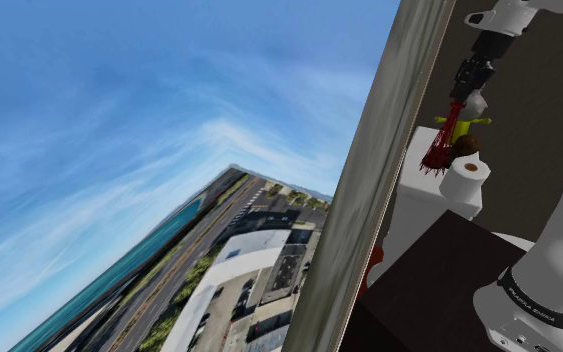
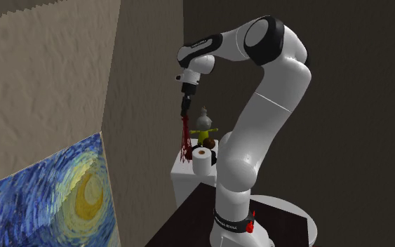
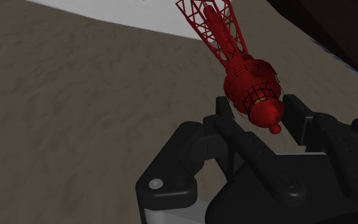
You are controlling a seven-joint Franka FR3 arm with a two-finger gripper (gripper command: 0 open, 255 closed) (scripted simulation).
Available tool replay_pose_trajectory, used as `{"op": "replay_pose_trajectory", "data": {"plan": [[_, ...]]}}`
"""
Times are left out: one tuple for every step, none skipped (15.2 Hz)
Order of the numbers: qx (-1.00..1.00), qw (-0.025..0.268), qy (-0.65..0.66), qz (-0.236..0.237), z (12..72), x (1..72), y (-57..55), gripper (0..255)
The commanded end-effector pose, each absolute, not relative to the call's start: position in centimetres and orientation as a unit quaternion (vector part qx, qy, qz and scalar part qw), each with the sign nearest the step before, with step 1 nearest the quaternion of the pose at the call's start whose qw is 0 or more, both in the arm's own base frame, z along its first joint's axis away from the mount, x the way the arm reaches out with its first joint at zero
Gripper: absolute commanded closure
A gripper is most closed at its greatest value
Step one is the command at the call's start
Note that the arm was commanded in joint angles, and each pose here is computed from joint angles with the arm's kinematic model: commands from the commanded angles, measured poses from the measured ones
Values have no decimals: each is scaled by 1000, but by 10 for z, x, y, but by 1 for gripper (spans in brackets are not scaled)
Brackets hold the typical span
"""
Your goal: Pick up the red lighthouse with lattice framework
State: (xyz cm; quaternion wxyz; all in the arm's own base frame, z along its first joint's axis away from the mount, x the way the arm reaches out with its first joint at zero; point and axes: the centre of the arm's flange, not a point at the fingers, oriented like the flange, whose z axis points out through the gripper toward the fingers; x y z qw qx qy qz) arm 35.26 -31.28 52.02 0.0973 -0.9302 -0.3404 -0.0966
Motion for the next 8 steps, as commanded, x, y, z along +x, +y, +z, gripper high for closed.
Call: {"op": "replay_pose_trajectory", "data": {"plan": [[-930, 97, -340, -97, 531, 353, -312, 255], [-930, 97, -340, -97, 536, 353, -312, 255], [-930, 97, -340, -97, 542, 353, -312, 255], [-930, 97, -340, -97, 547, 353, -312, 255], [-930, 97, -340, -97, 552, 353, -312, 255], [-930, 97, -340, -97, 558, 353, -312, 255], [-930, 97, -340, -97, 558, 353, -312, 255], [-930, 97, -340, -97, 558, 353, -312, 255]]}}
